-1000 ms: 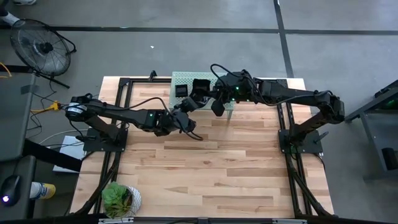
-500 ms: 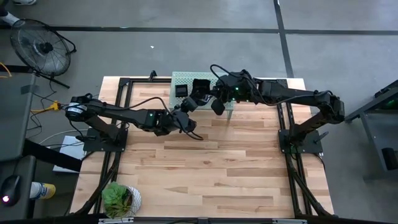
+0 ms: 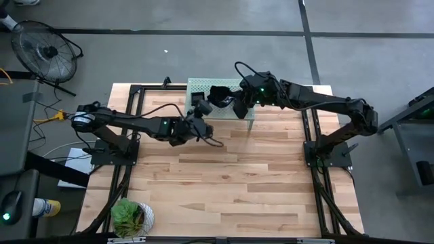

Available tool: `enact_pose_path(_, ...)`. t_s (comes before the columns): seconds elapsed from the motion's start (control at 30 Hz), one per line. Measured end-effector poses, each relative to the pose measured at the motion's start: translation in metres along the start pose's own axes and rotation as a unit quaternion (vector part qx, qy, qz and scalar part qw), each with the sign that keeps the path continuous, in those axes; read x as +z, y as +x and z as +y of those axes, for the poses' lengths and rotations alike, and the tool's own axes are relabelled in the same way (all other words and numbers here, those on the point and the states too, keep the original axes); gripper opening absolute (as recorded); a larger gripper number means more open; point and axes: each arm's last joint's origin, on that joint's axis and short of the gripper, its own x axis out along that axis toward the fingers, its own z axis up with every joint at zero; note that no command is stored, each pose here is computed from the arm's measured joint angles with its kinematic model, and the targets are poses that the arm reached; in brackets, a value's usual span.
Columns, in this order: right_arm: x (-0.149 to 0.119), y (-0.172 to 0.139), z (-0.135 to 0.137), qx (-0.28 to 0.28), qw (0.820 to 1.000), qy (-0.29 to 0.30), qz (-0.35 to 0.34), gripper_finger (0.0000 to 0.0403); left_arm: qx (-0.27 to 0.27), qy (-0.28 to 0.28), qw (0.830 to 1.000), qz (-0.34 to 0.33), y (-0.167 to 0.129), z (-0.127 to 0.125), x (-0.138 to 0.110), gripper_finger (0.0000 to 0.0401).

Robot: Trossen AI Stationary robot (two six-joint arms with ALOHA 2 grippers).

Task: Pick & Place Mini shaped plates
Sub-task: Stack the leaf shaped plate on top of the leaf shaped plate on the shelf

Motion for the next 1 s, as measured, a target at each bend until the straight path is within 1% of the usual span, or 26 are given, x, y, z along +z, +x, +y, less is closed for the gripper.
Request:
enact_pose_path(0.13,0.002,-0.004,-0.005,-0.007,1.000,0.003,-0.004,0.0000,0.001,-0.017,0.998,0.065,0.010,0.001,-0.010,0.0191)
enact_pose_path(0.3,0.002,-0.016,-0.013,-0.036,0.999,0.002,0.001,0.0000,0.000,-0.031,0.991,0.127,0.023,0.001,-0.022,0.0191)
enact_pose_path(0.4,0.003,-0.024,-0.020,-0.051,0.999,0.005,0.001,0.0000,-0.004,-0.035,0.989,0.142,0.030,0.001,-0.027,0.0191)
enact_pose_path(0.53,0.006,-0.038,-0.030,-0.073,0.997,0.005,-0.007,0.0000,0.001,-0.065,0.984,0.164,0.034,0.001,-0.032,0.0191)
enact_pose_path(0.63,0.009,-0.050,-0.036,-0.080,0.997,0.011,-0.018,0.0000,0.004,-0.089,0.983,0.158,0.032,0.002,-0.033,0.0191)
enact_pose_path(0.73,0.010,-0.062,-0.040,-0.085,0.996,0.015,-0.026,0.0000,0.015,-0.138,0.980,0.146,0.025,0.009,-0.042,0.0191)
enact_pose_path(0.87,0.007,-0.075,-0.042,-0.103,0.994,0.013,-0.017,0.0000,0.021,-0.214,0.968,0.129,0.010,0.015,-0.063,0.0191)
enact_pose_path(0.93,0.005,-0.081,-0.043,-0.109,0.994,0.012,-0.009,0.0000,0.012,-0.269,0.958,0.103,-0.003,0.016,-0.079,0.0191)
enact_pose_path(1.0,0.003,-0.086,-0.044,-0.110,0.994,0.011,-0.001,0.0000,-0.008,-0.335,0.940,0.067,-0.015,0.015,-0.095,0.0191)
